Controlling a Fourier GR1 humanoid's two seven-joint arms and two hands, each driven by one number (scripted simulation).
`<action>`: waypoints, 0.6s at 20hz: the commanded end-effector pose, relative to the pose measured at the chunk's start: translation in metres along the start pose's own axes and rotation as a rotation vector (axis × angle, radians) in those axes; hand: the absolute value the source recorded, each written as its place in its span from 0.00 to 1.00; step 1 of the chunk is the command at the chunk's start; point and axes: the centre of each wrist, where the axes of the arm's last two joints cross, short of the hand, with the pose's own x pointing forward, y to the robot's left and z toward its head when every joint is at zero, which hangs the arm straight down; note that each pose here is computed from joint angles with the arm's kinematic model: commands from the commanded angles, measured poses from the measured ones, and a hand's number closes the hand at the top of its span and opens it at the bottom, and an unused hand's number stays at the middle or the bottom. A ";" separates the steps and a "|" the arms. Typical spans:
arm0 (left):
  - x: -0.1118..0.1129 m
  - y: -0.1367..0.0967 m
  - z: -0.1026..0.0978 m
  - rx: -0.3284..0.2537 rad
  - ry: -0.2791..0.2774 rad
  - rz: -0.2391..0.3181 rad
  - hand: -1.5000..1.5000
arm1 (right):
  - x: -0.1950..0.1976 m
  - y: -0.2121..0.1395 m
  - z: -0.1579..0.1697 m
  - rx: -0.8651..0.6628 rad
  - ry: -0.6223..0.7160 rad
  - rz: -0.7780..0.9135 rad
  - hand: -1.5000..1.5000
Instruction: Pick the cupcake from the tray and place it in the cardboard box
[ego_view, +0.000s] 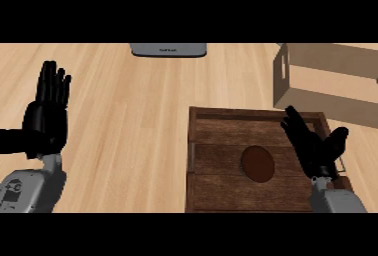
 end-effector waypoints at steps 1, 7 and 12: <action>-0.006 0.009 0.009 -0.065 0.009 -0.043 0.50 | 0.036 -0.008 0.001 0.041 -0.131 0.044 0.00; -0.010 0.005 0.016 -0.408 0.045 -0.262 0.50 | 0.192 -0.059 0.022 0.081 -0.582 0.604 0.00; -0.008 0.005 0.007 -0.497 0.025 -0.265 0.50 | 0.179 -0.085 0.039 0.167 -0.719 0.581 0.00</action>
